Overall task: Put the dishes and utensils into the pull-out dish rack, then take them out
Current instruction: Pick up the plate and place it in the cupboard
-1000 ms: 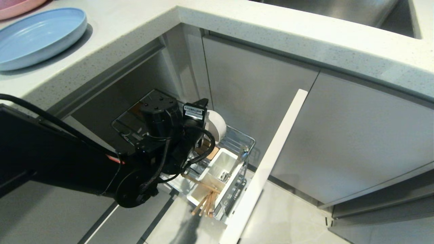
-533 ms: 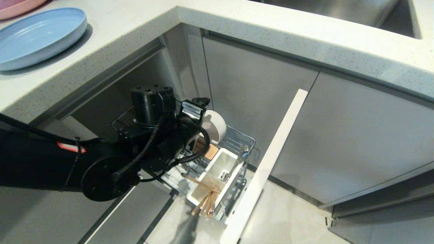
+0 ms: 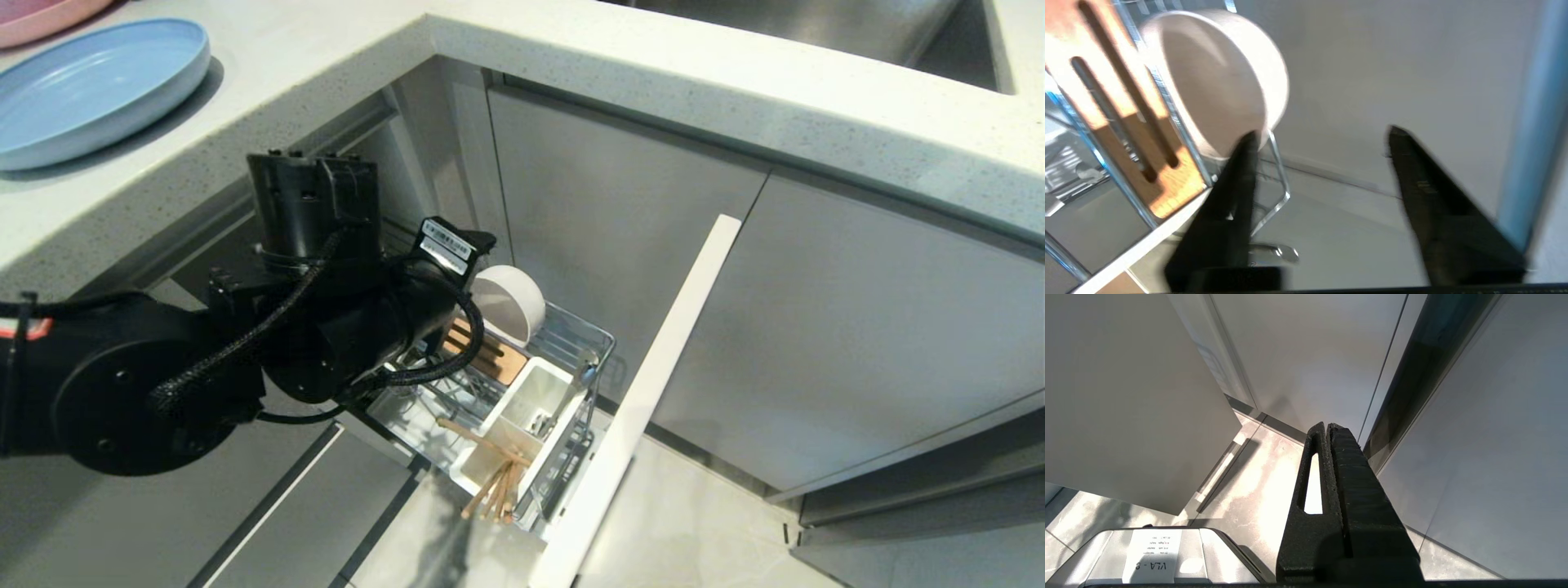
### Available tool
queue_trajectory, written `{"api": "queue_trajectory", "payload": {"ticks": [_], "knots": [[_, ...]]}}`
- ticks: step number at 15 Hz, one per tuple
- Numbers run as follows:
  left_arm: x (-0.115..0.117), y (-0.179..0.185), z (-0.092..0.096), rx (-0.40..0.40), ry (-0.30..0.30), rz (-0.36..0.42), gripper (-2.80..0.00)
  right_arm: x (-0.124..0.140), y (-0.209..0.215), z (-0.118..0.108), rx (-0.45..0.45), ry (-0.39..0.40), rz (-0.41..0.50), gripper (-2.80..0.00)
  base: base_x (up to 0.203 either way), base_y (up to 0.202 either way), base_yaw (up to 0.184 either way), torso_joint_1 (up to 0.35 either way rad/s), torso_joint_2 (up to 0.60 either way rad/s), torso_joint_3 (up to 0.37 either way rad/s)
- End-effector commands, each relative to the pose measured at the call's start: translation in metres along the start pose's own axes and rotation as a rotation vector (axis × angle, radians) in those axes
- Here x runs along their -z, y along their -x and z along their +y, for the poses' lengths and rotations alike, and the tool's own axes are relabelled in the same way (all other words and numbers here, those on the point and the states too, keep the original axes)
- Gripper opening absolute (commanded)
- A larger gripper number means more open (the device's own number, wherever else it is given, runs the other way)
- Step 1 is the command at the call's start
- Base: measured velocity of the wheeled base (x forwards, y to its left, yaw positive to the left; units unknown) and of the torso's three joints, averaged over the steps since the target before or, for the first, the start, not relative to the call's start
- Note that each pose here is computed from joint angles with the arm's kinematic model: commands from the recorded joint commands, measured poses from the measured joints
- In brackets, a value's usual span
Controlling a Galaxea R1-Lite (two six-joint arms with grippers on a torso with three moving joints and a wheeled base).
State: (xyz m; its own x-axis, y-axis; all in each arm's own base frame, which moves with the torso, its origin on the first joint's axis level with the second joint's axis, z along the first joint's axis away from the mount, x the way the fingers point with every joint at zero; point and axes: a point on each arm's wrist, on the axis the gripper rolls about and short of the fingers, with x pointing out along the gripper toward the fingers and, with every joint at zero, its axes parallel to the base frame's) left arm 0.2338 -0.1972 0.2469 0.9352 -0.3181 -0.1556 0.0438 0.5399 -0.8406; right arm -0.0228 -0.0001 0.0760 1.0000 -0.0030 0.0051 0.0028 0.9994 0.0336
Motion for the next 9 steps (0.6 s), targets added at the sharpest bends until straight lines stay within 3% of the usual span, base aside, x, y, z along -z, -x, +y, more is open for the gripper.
{"api": "queue_trajectory", "payload": {"ticks": [1,5,9], "knots": [[-0.001,0.016,-0.012,0.055,-0.043,0.005,-2.80,0.001,0.000,0.000,-0.001,0.000,-0.003,-2.80,0.000,0.000,0.000,0.000,0.00,0.000],[-0.005,0.037,-0.026,0.124,-0.184,-0.006,-2.80,0.001,0.000,0.000,0.000,0.000,-0.003,-2.80,0.000,0.000,0.000,0.000,0.00,0.000],[-0.027,0.071,-0.040,0.216,-0.314,-0.066,-2.80,0.000,0.000,0.000,0.001,0.000,-0.004,-2.80,0.000,0.000,0.000,0.000,0.00,0.000]]}}
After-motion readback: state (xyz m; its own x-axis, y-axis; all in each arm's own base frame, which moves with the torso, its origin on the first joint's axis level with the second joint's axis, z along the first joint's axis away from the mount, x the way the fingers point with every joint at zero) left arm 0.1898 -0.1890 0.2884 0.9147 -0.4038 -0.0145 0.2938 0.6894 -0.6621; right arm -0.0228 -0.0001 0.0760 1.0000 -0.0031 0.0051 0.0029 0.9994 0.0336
